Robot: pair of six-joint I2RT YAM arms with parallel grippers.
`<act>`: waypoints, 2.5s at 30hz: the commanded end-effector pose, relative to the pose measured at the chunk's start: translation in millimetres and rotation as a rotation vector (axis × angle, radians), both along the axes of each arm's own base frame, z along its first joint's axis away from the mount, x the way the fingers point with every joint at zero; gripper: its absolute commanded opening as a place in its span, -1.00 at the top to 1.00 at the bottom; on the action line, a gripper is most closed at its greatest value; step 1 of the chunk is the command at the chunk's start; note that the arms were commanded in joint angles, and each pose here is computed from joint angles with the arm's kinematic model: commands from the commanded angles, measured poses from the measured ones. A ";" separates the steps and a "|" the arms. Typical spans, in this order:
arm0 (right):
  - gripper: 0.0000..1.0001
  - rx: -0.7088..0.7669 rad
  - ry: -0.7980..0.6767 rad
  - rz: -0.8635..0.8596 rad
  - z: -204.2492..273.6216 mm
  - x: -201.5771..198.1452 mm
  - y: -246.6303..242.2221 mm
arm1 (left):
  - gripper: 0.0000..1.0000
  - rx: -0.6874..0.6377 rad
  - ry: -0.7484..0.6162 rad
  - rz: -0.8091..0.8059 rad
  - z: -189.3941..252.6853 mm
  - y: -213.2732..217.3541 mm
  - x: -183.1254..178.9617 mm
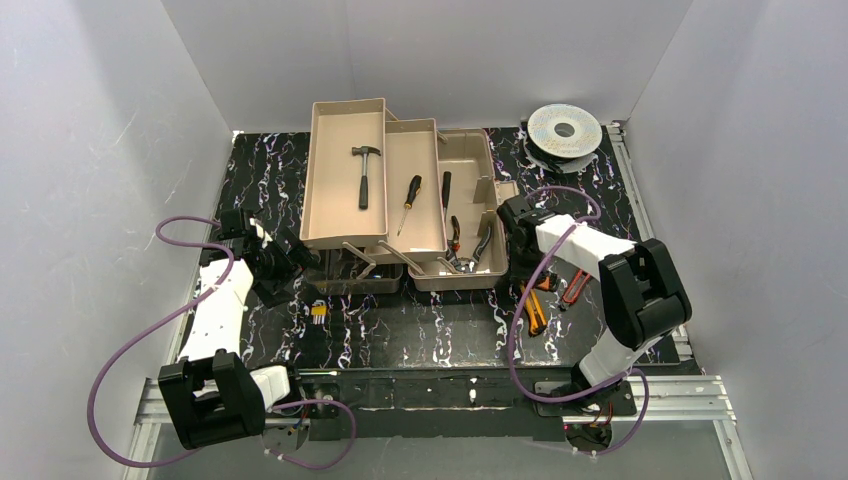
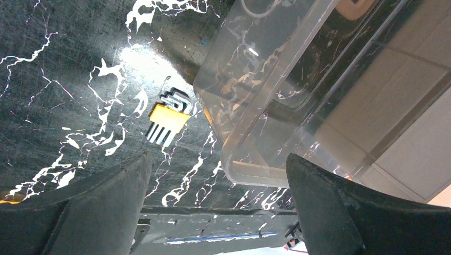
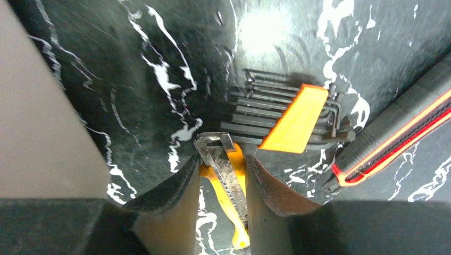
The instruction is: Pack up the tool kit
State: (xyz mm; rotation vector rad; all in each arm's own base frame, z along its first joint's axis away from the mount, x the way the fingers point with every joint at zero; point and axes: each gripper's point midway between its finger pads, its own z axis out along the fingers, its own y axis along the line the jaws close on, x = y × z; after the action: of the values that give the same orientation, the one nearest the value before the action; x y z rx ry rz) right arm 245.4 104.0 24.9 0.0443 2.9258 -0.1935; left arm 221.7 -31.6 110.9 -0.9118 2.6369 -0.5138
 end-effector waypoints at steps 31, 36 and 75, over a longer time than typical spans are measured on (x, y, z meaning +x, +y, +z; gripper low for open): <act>-0.21 0.201 -0.097 -0.103 7.4 -23.1 7.2 | -0.99 -0.028 -0.111 -0.043 22.7 -10.8 4.6; -0.11 0.245 -0.046 -0.078 -7.5 -21.6 20.5 | -0.99 -0.021 -0.115 -0.041 23.3 -9.7 4.8; -0.28 0.824 -0.452 0.389 235.9 91.6 235.5 | -0.99 0.012 -0.118 -0.026 22.7 -4.4 3.1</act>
State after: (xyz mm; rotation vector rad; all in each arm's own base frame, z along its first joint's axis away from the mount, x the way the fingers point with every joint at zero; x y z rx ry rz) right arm 330.9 328.3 232.1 -0.3026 2.3692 0.9101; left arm 222.3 -32.9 125.5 -0.8674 2.5709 -0.5272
